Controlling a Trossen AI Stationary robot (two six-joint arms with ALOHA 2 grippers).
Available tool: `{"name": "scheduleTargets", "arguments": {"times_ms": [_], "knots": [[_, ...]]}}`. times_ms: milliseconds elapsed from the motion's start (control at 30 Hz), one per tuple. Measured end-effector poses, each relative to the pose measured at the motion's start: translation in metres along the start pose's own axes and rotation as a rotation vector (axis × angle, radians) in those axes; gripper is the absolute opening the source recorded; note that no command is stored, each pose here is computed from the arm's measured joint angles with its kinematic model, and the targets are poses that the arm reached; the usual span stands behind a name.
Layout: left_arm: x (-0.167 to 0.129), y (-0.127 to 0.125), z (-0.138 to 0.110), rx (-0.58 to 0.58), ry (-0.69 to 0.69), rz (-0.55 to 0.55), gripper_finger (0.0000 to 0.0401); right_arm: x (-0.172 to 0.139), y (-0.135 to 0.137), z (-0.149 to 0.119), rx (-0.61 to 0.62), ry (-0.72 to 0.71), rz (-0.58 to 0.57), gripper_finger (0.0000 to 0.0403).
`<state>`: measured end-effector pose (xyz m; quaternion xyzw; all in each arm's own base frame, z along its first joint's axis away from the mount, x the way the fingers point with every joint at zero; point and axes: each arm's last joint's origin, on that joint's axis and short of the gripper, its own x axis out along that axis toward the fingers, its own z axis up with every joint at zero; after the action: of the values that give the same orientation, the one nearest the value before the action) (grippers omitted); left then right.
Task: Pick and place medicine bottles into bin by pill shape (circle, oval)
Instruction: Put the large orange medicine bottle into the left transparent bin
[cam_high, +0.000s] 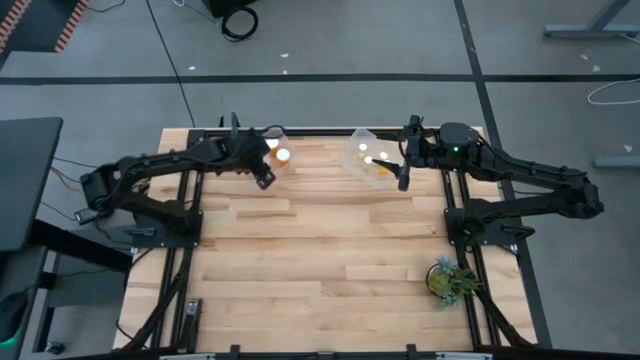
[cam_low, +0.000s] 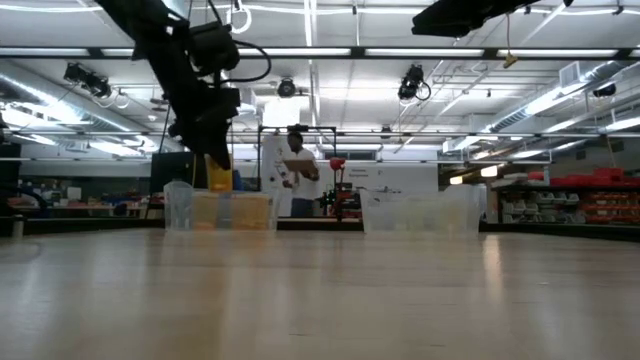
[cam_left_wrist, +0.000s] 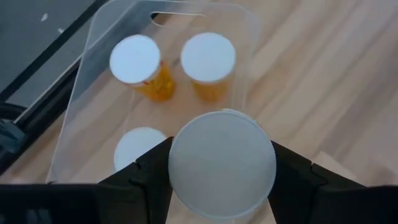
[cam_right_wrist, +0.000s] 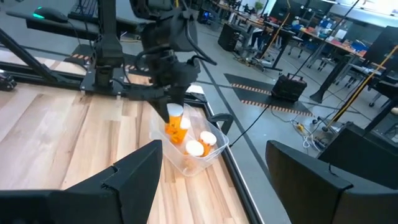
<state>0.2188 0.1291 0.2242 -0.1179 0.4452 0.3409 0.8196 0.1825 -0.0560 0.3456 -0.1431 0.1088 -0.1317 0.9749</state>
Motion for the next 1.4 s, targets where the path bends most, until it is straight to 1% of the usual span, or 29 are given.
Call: {"name": "scheduleTargets", "arguments": {"times_ms": [233,467,733,900,1033,1267,1400], "knots": [[0.019,0.006,-0.015,-0.06,-0.063,0.011,0.0219,0.0,0.0,0.0,0.0,-0.002,0.0,0.0294],[0.026,0.011,-0.02,-0.115,-0.081,0.022,0.0211,0.0,0.0,0.001,0.0,-0.005,-0.001,0.0294],[0.037,0.011,-0.021,-0.095,-0.057,0.038,0.0221,0.0,0.0,0.001,0.0,-0.007,-0.002,0.0294],[0.038,0.016,-0.02,-0.104,-0.067,0.066,0.0213,0.0,0.0,0.001,0.0,-0.007,-0.002,0.0294],[0.038,0.016,-0.021,-0.076,-0.053,0.082,0.0215,0.0,0.0,0.001,0.0,-0.008,-0.002,0.0294],[0.037,0.017,-0.021,-0.065,-0.054,0.116,0.0214,0.0,0.0,0.001,0.0,-0.008,-0.002,0.0294],[0.037,0.016,-0.021,-0.064,-0.058,0.111,0.0215,0.0,0.0,0.001,0.0,-0.008,-0.002,0.0294]]}}
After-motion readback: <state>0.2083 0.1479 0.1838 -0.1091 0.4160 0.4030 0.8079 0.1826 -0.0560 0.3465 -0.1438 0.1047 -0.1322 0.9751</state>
